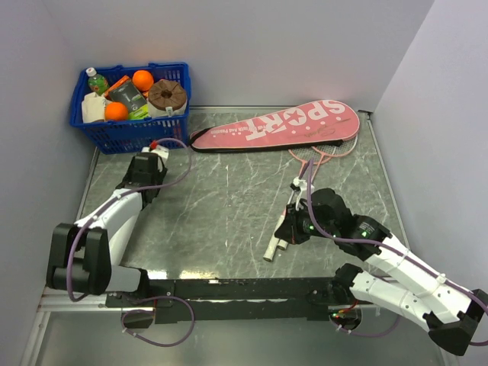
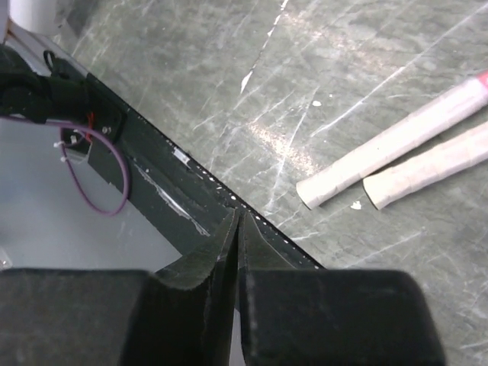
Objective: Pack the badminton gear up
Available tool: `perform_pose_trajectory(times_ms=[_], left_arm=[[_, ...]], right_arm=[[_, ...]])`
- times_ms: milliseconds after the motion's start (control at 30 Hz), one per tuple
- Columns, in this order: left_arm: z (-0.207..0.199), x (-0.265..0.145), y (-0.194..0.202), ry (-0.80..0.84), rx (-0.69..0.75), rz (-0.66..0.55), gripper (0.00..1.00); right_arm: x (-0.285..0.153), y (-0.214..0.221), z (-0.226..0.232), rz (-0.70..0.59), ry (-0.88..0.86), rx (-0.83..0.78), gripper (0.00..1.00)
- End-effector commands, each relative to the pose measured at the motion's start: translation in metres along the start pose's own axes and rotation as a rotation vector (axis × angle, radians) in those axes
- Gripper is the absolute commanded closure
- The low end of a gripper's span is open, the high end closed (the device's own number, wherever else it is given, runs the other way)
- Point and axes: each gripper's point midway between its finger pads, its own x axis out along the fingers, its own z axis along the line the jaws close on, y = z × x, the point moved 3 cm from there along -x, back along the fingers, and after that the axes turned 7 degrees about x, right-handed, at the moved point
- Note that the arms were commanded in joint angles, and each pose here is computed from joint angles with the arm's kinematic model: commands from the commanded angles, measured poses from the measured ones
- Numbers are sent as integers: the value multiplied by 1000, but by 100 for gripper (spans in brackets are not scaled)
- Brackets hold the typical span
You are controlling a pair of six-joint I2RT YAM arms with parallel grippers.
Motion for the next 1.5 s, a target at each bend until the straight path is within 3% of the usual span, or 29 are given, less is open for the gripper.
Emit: perform_pose_trajectory(times_ms=[0, 67, 167, 200, 433, 567, 600, 700, 900, 1100, 1267, 1467], left_arm=[[25, 17, 7, -123, -58, 26, 62], [31, 21, 10, -130, -83, 60, 47], [31, 23, 12, -134, -73, 85, 9], [33, 22, 11, -140, -76, 77, 2], [50, 1, -12, -163, -110, 8, 4], [39, -38, -66, -86, -120, -174, 3], [27, -59, -94, -55, -114, -274, 4], [-23, -102, -143, 85, -42, -421, 4], [-115, -142, -193, 240, 159, -529, 4], [-170, -114, -228, 331, 321, -609, 4], [-208, -54, -241, 418, 411, -467, 4], [-242, 1, -245, 401, 518, -475, 4]], right_arm=[[2, -4, 7, -26, -63, -17, 79], [3, -2, 8, -25, -76, -13, 69], [3, 1, 8, -26, -89, -12, 62], [3, 2, 7, -25, -90, -13, 61], [6, 2, 5, -13, -79, -18, 58], [8, -4, 1, -41, -39, 14, 55], [9, -7, -2, -47, -18, 27, 55], [10, -16, -4, -47, 27, 20, 53], [-2, -37, -14, -105, 126, 69, 51], [-17, -44, -25, -167, 165, 126, 50], [-24, -38, -31, -182, 176, 134, 47], [-21, -27, -36, -155, 175, 158, 47]])
